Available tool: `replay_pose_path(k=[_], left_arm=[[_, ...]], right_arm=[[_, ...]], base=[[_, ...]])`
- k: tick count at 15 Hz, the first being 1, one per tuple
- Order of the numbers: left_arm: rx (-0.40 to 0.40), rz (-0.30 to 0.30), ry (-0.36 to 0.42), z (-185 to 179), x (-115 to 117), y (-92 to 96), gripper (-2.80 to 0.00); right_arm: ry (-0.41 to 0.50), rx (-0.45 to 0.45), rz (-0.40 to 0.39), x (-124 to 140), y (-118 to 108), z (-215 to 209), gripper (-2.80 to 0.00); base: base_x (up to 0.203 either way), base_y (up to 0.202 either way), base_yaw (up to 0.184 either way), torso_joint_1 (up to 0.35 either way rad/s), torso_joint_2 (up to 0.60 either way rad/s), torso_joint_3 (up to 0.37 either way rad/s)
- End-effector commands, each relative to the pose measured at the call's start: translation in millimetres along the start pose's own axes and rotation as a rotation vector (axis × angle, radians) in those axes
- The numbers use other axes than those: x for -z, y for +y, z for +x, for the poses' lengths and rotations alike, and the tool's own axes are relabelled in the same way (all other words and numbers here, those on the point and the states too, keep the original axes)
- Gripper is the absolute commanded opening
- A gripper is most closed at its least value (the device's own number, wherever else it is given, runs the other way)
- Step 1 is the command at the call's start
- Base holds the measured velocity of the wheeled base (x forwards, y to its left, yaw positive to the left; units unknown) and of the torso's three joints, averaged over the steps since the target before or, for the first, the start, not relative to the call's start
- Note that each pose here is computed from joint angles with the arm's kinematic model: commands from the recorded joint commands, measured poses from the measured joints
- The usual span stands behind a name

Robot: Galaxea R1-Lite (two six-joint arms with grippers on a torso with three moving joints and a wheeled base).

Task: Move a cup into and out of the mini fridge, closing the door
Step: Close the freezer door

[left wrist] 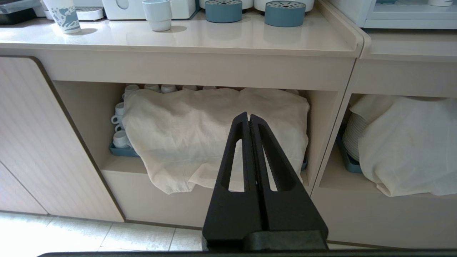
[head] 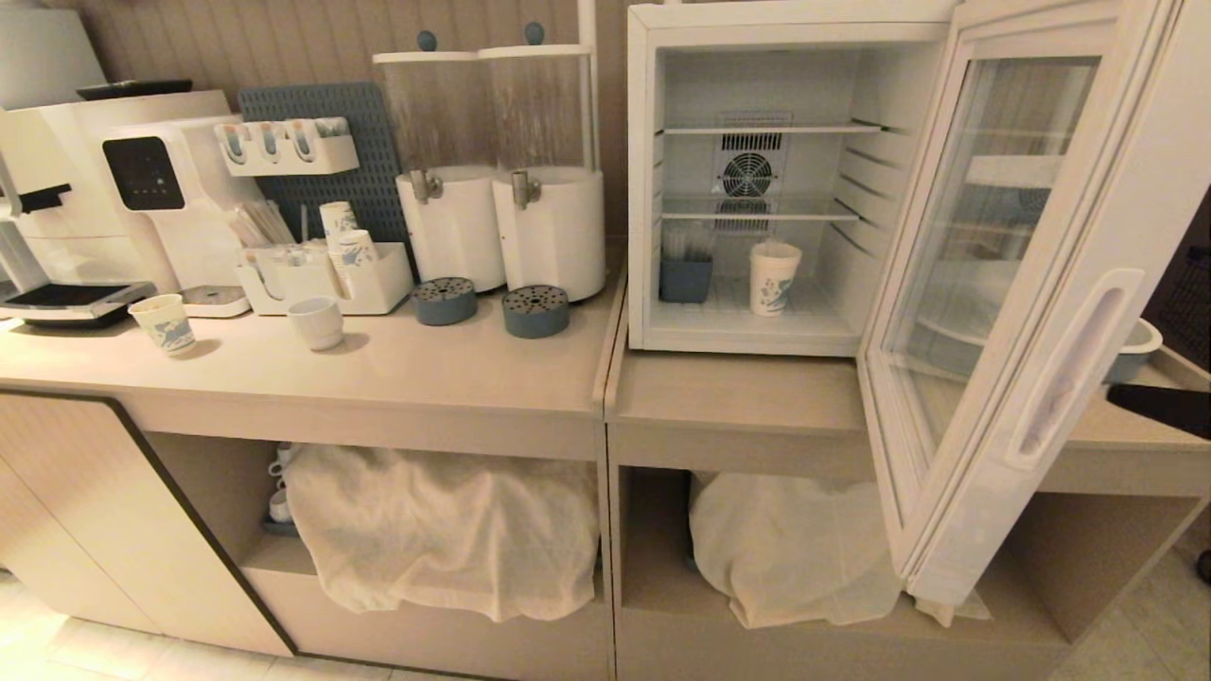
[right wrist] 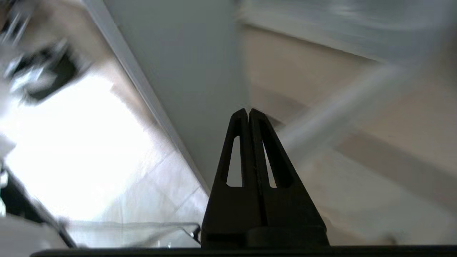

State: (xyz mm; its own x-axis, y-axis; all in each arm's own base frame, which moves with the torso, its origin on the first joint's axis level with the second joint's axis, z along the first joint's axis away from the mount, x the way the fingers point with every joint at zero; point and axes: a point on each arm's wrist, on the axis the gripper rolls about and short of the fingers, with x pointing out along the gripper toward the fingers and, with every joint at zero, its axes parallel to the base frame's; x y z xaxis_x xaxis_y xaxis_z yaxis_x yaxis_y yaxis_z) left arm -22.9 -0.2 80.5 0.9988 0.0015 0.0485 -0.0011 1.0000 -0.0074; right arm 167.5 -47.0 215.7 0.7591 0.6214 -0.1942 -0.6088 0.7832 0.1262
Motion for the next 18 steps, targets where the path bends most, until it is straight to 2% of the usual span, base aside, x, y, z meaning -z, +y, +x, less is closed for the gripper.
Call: replay_pose_path(k=[1,4,7,8,9,11,12,16,18], left_arm=[[0.0,0.0,0.019,1,6,0.0,-2.8],[0.0,-0.002,0.019,1,6,0.0,-2.8],[0.0,-0.003,0.018,1,5,0.0,-2.8],[0.0,-0.003,0.019,1,6,0.0,-2.8],[0.0,-0.005,0.018,1,5,0.0,-2.8],[0.0,-0.005,0.018,1,5,0.0,-2.8],[-0.002,-0.005,0.018,1,5,0.1,-2.8],[-0.002,-0.009,0.018,1,5,0.1,-2.8],[-0.003,-0.011,0.018,1,5,0.1,-2.8]], right_arm=[[0.06,-0.098,-0.019,10,-9,50,-2.8],[0.005,-0.075,-0.058,3,-3,88,-2.8],[-0.024,-0.068,-0.045,-5,8,103,-2.8],[-0.034,-0.041,-0.037,-11,8,110,-2.8],[-0.057,0.026,-0.019,-18,10,119,-2.8],[-0.151,0.168,0.034,-35,12,145,-2.8],[-0.204,0.21,0.049,-46,13,161,-2.8],[-0.265,0.244,0.069,-74,17,209,-2.8],[-0.252,0.286,0.082,-75,16,247,-2.8]], base=[[0.0,0.0,0.0,0.0,0.0,0.0],[0.0,0.0,0.0,0.0,0.0,0.0],[0.0,0.0,0.0,0.0,0.0,0.0],[0.0,0.0,0.0,0.0,0.0,0.0],[0.0,0.0,0.0,0.0,0.0,0.0],[0.0,0.0,0.0,0.0,0.0,0.0],[0.0,0.0,0.0,0.0,0.0,0.0],[0.0,0.0,0.0,0.0,0.0,0.0],[0.0,0.0,0.0,0.0,0.0,0.0]])
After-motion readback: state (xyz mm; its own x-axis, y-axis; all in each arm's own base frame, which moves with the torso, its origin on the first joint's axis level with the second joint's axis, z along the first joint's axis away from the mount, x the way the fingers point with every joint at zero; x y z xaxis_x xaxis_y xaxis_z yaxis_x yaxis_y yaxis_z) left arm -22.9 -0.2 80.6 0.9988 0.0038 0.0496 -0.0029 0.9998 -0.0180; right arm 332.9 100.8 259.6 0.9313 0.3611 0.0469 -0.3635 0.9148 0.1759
